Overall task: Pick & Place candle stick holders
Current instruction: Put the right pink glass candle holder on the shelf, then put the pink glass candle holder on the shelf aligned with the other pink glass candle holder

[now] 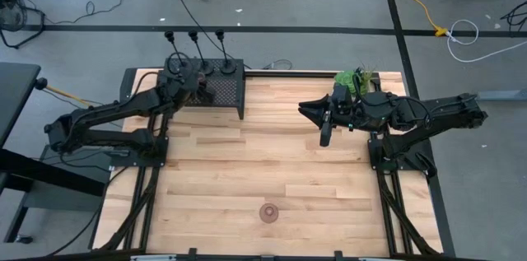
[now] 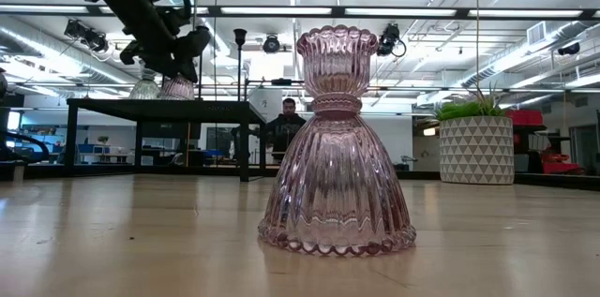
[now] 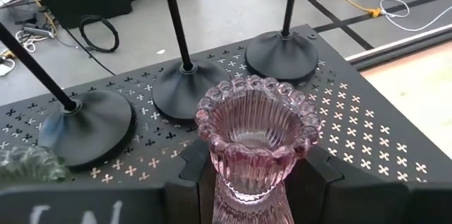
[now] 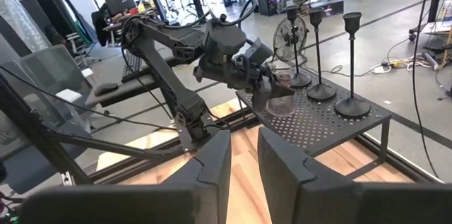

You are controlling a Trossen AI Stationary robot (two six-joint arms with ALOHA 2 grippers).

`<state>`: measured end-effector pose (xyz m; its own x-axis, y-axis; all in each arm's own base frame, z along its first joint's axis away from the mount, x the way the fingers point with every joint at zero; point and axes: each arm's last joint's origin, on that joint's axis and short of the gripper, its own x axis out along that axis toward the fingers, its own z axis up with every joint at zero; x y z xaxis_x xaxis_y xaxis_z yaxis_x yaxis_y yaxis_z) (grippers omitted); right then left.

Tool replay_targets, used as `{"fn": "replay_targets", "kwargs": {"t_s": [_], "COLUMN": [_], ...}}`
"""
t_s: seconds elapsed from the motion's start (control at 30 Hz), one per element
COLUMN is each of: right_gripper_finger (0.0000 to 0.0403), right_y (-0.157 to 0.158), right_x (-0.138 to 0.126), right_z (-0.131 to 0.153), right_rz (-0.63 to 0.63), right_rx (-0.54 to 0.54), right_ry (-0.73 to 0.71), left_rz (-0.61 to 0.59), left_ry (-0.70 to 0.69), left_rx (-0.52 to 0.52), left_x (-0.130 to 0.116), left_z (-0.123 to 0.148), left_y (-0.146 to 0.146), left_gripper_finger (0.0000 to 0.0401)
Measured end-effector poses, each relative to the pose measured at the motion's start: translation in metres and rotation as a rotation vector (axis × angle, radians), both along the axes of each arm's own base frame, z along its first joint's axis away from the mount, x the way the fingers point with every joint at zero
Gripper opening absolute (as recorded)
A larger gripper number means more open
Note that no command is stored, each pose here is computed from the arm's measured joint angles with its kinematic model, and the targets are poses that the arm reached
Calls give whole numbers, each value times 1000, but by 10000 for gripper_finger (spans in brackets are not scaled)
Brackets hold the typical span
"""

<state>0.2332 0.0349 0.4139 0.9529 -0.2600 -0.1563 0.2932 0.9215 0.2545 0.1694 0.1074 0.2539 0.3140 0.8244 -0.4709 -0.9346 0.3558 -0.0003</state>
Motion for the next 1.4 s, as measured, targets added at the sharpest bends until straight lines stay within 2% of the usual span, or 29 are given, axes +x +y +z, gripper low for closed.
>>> {"fn": "replay_targets", "kwargs": {"t_s": [0.27,0.47,0.6,0.97,1.17,1.4], "right_gripper_finger": [71,71,71,71,71,71], "right_y": [0,-1,-1,-1,-1,-2], "right_x": [0,-1,-1,-1,-1,-2], "right_z": [-2,-2,-2,-2,-2,-7], "right_rz": [-2,-27,-41,-41,-41,-39], "right_rx": [7,-9,-21,-32,-32,-45], "right_ry": [14,23,25,28,28,83], "left_rz": [-3,-26,-24,-56,-80,-258], "left_ry": [6,-2,-2,-98,-139,-160], "left_rx": [-5,-22,-23,19,46,40], "left_x": [-2,-1,-1,0,-1,3], "left_z": [0,-1,-1,11,35,74], "left_y": [3,2,2,1,0,-10], "left_gripper_finger": [127,223,251,245,243,243]}}
